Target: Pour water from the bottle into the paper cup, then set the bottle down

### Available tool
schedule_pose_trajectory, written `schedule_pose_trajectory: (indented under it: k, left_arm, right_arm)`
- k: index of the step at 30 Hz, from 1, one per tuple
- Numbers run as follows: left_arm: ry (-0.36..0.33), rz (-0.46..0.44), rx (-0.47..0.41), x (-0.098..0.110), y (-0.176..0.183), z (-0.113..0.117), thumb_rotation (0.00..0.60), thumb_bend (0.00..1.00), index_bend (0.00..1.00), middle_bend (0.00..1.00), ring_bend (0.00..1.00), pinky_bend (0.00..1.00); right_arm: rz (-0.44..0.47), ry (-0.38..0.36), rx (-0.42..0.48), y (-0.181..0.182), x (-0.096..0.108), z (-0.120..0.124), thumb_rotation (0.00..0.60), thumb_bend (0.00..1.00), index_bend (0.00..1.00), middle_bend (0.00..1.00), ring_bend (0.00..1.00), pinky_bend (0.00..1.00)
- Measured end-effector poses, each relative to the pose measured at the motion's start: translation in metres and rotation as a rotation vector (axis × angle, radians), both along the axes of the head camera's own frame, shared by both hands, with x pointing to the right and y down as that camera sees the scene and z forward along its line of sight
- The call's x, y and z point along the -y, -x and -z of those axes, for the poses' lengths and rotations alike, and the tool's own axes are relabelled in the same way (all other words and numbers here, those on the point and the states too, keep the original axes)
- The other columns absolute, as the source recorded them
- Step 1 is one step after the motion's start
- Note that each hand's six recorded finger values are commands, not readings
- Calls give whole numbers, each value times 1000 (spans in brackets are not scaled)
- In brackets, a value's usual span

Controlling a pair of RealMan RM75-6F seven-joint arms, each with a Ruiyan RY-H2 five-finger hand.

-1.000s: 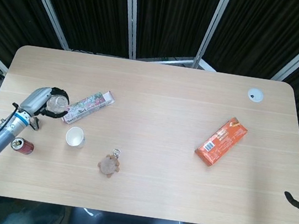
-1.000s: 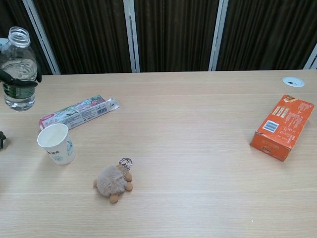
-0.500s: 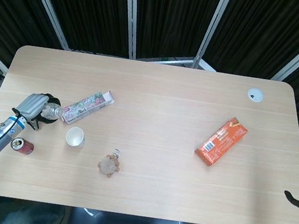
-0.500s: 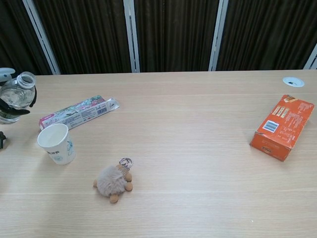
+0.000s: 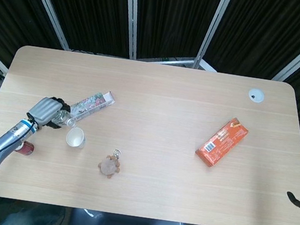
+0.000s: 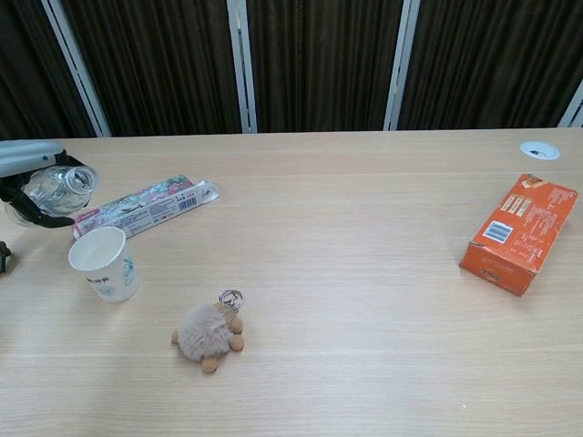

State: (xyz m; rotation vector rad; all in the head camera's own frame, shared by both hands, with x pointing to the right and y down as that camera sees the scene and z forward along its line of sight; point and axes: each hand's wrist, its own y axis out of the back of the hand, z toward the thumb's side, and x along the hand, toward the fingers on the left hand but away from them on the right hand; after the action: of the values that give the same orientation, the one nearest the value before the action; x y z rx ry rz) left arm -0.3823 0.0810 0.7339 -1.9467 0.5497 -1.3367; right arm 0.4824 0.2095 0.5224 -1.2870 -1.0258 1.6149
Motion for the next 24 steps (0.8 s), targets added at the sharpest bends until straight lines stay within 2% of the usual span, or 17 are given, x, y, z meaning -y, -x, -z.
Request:
schedule_pose_trajectory:
  k: [6,12,24]
  left_arm:
    - [-42,-76,62,-1,-2,-1,600,500,617,498,311,344]
    - [-68,-118,87,-2,-2,0,600,500,617,498,311,344]
    - [-70,-144,117,-4,-1,-2,600,500,618,498,311,344]
  right_arm:
    - [-10,2,-6,-2,-1,0,600,0,0,0,0,0]
    - [-11,0,-6,-3,0,0,600,0,0,0,0,0]
    - [-12,-2,-8,-3,0,0,600,0,0,0,0,0]
